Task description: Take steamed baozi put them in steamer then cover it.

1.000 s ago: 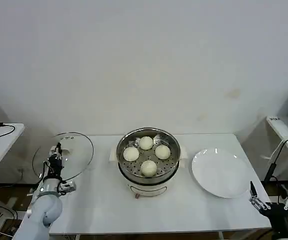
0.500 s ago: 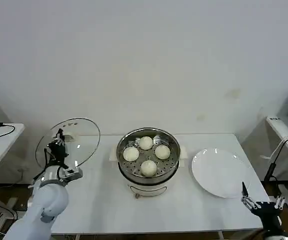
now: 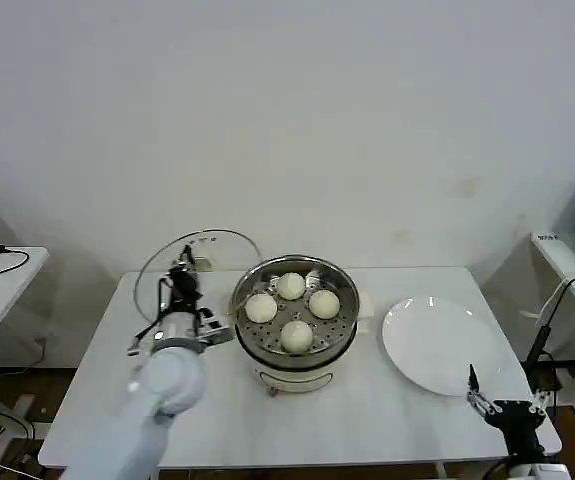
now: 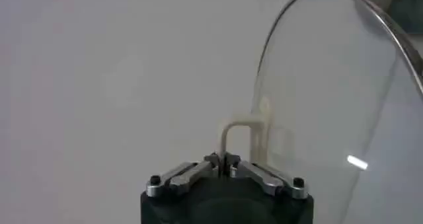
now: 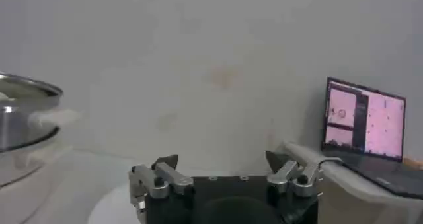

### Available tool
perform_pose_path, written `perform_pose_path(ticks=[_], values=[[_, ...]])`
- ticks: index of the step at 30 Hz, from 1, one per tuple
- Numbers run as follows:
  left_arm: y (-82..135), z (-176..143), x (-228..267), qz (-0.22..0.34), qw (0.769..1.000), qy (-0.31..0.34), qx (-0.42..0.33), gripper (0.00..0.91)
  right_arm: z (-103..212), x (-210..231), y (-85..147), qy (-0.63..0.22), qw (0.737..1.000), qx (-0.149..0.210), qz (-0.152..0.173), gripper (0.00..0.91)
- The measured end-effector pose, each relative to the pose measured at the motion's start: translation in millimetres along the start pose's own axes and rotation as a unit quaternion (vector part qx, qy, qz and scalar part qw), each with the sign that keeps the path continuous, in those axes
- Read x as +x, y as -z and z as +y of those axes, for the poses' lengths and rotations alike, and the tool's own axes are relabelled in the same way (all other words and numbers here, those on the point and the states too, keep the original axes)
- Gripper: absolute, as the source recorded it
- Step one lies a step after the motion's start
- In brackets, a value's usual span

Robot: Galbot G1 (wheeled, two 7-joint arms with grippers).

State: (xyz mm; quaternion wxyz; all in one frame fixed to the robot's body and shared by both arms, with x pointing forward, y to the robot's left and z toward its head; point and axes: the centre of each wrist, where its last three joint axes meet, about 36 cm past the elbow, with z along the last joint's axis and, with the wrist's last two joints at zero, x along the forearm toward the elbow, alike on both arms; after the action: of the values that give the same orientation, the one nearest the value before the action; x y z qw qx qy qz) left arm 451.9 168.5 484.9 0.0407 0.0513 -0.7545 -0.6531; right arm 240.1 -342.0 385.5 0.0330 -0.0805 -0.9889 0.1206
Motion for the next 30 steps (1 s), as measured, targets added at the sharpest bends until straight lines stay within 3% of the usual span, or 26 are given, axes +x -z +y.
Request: perform_pose_path(ticks=[15, 30], values=[[99.7, -20.9, 14.3, -0.018, 1.0, -0.017, -0.007, 0.0, 10.2, -5.4, -4.7, 0.003, 1.0, 0.012, 0.006, 0.907], [153.2, -44.4, 31.3, -0.026, 0.999, -0.026, -0.03, 0.0, 16.0, -7.6, -9.2, 0.008, 1.0, 0.012, 0.01, 0.907]])
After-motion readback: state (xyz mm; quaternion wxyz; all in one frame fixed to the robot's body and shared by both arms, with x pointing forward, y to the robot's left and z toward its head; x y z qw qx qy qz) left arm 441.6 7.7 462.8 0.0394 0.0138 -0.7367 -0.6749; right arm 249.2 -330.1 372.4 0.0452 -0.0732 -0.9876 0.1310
